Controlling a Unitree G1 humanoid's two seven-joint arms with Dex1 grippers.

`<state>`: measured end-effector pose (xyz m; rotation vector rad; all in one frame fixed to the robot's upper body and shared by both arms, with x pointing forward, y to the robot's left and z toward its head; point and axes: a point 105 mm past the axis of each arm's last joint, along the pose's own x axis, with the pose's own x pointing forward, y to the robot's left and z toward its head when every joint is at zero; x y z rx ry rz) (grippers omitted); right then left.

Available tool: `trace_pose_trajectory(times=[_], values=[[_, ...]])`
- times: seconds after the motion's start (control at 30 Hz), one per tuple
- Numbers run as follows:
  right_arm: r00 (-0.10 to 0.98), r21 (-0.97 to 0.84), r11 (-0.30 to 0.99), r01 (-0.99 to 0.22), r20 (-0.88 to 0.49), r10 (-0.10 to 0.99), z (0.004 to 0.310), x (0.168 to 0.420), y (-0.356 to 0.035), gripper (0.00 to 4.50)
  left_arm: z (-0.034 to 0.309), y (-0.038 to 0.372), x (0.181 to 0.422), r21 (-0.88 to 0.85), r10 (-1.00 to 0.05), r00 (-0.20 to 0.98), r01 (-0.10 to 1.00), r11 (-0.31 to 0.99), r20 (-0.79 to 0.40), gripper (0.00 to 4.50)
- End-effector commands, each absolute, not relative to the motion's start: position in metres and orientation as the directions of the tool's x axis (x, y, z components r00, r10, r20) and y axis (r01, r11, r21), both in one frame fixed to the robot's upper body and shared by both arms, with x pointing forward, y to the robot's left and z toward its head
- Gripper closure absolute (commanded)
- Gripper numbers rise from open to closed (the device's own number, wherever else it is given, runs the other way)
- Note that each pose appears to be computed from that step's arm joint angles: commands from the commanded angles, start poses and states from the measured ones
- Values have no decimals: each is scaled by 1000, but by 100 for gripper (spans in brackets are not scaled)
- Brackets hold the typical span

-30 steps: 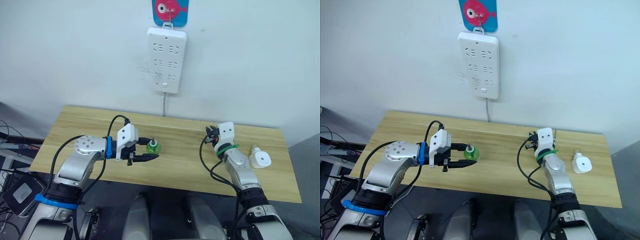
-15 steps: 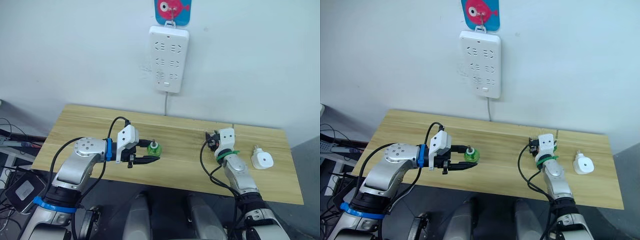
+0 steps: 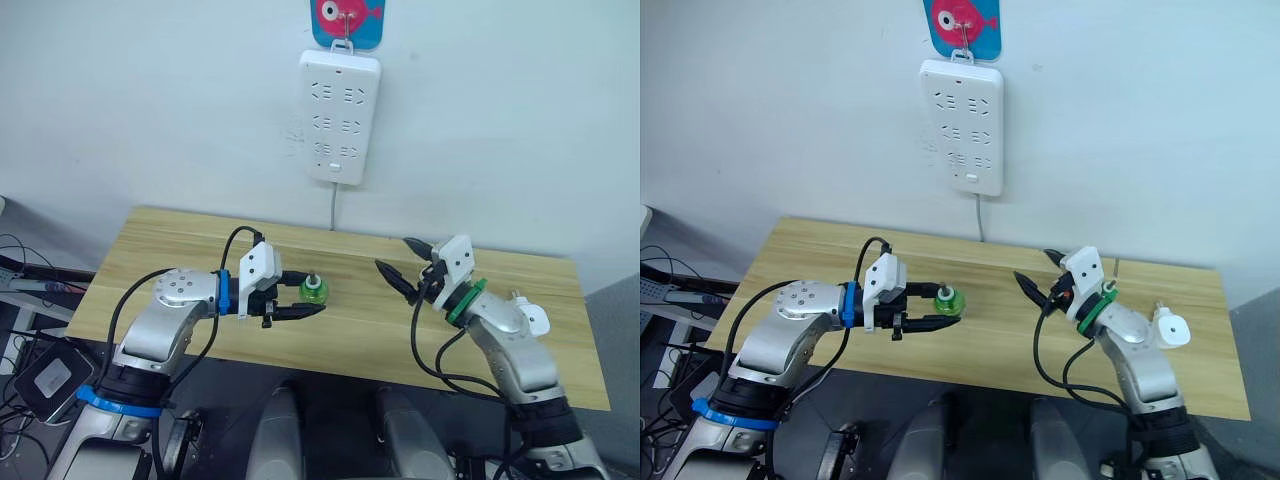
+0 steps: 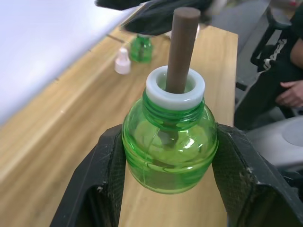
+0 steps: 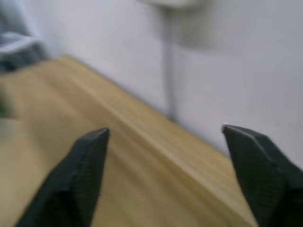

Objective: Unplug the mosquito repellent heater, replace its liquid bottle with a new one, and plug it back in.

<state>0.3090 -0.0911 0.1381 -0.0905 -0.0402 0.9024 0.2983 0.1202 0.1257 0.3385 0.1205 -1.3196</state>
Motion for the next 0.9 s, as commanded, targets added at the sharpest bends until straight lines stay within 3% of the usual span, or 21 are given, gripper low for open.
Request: trace_pose_trajectory(times=[0.03, 0.07, 0.2, 0.37, 0.73, 0.83, 0.9], values=[[392, -54, 389, -920, -74, 917, 152, 282, -72, 203, 135, 115, 303, 218, -939, 239, 958, 186, -248, 227], [351, -56, 348, -936, -90, 932, 154, 278, -69, 241, 136, 113, 304, 224, -941, 234, 958, 180, -244, 227], [289, -40, 287, -957, -67, 955, 168, 276, -50, 241, 141, 105, 308, 241, -949, 212, 958, 156, -231, 227], [298, -84, 293, -953, -53, 953, 166, 288, -25, 241, 144, 97, 309, 246, -958, 189, 960, 134, -216, 227], [278, -107, 272, -956, -46, 959, 163, 291, -14, 241, 148, 91, 307, 252, -964, 171, 961, 118, -202, 227], [277, -141, 268, -953, -45, 960, 163, 291, -13, 340, 149, 91, 307, 245, -966, 175, 961, 125, -192, 227], [289, -166, 278, -946, -47, 956, 162, 293, -13, 365, 151, 91, 307, 226, -968, 178, 964, 136, -179, 227]])
